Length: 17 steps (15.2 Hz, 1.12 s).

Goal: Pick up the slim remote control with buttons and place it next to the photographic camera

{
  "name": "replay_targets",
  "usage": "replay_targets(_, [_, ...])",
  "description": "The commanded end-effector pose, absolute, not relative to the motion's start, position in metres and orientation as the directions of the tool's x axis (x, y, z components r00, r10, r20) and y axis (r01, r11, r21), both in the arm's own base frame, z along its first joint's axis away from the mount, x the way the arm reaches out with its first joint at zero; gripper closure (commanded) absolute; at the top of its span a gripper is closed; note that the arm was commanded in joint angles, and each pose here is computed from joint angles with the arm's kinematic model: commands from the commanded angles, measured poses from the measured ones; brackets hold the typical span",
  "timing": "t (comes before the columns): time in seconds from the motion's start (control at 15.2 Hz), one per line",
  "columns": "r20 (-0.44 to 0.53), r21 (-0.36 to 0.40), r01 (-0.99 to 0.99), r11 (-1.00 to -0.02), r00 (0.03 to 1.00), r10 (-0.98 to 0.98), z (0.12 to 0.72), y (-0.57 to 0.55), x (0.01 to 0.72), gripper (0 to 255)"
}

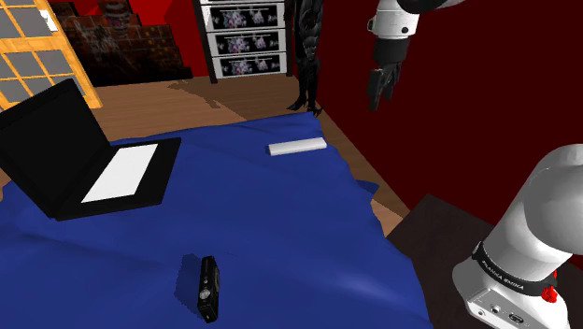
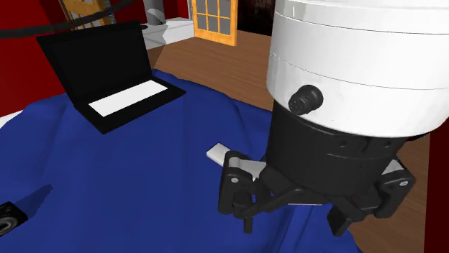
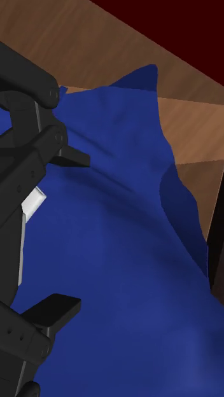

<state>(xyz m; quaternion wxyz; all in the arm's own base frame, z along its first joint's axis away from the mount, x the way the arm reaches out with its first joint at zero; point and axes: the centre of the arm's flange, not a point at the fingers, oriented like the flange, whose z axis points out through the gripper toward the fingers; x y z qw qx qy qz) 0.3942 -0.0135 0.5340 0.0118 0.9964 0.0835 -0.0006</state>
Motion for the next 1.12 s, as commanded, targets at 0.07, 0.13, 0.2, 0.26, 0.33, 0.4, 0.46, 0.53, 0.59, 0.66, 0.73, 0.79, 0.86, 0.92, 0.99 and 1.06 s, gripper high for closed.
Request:
replay_targets(0.07, [-0.004,0.019,0.257,-0.966,0.966,0.257,0.513,-0.015,0.427,0])
replay_targets(0.13, [-0.004,0.017,0.287,-0.958,0.958,0.286,0.506,-0.014,0.439,0])
replay_targets(0.2, [-0.005,0.015,0.315,-0.949,0.949,0.315,0.499,-0.013,0.45,0])
replay_targets(0.26, [-0.005,0.013,0.344,-0.939,0.939,0.344,0.492,-0.012,0.461,0])
replay_targets(0.33, [-0.005,0.011,0.372,-0.928,0.928,0.372,0.485,-0.011,0.472,0])
replay_targets(0.4, [-0.006,0.01,0.4,-0.917,0.917,0.4,0.478,-0.009,0.483,0])
replay_targets(0.46, [-0.006,0.008,0.427,-0.904,0.904,0.427,0.471,-0.007,0.494,0])
replay_targets(0.53, [-0.006,0.006,0.454,-0.891,0.891,0.454,0.464,-0.004,0.505,0])
replay_targets(0.59, [-0.006,0.004,0.481,-0.877,0.877,0.481,0.457,-0.001,0.516,0])
replay_targets(0.66, [-0.006,0.002,0.507,-0.862,0.862,0.507,0.45,0.002,0.527,0])
replay_targets(0.73, [-0.006,0.0,0.533,-0.846,0.846,0.533,0.443,0.006,0.537,0])
replay_targets(0.79, [-0.006,-0.002,0.558,-0.83,0.83,0.558,0.436,0.01,0.548,0])
replay_targets(0.86, [-0.005,-0.004,0.583,-0.813,0.813,0.583,0.429,0.014,0.558,0])
replay_targets(0.92, [-0.005,-0.006,0.607,-0.795,0.795,0.607,0.422,0.019,0.569,0])
replay_targets(0.99, [-0.005,-0.007,0.631,-0.776,0.776,0.631,0.415,0.024,0.579,0])
replay_targets(1.06, [-0.004,-0.009,0.654,-0.757,0.757,0.654,0.408,0.029,0.589,0])
